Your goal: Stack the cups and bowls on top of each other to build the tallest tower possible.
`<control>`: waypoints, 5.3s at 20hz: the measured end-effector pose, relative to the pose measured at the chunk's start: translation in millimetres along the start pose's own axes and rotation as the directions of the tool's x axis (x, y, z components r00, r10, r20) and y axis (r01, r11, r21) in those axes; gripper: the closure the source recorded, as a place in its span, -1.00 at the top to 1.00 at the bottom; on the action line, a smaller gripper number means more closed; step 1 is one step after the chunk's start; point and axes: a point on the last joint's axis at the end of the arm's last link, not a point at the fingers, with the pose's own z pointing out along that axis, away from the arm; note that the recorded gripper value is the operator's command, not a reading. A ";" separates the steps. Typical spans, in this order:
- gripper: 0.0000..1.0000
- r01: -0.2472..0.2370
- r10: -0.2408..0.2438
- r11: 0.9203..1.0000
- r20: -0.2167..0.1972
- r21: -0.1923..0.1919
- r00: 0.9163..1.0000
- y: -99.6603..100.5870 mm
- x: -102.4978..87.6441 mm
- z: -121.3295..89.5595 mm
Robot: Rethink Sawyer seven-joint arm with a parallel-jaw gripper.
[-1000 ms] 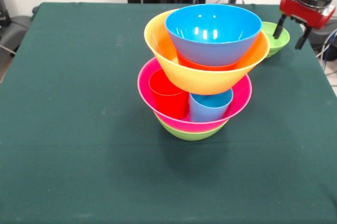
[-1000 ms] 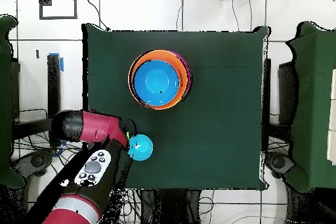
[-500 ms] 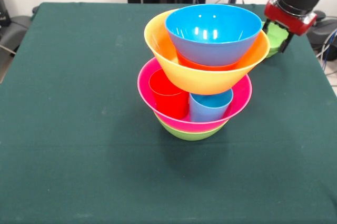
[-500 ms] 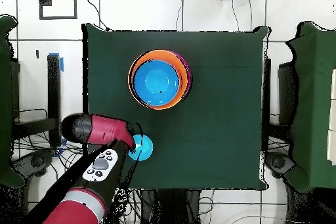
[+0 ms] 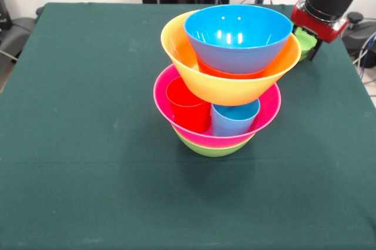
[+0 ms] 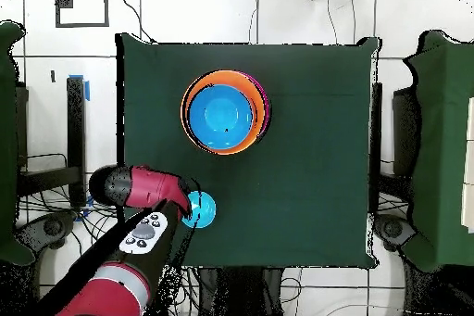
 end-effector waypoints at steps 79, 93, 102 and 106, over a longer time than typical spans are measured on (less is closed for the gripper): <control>-1.00 0.066 -0.091 0.995 0.360 0.080 0.929 76.1 -288.4 -349.3; -1.00 0.064 -0.102 0.990 0.325 0.124 0.940 77.4 -325.8 -322.3; -1.00 0.088 -0.128 0.986 0.313 0.138 0.941 81.0 -321.1 -328.5; -1.00 0.112 -0.152 0.983 0.316 0.143 0.937 79.1 -321.4 -335.6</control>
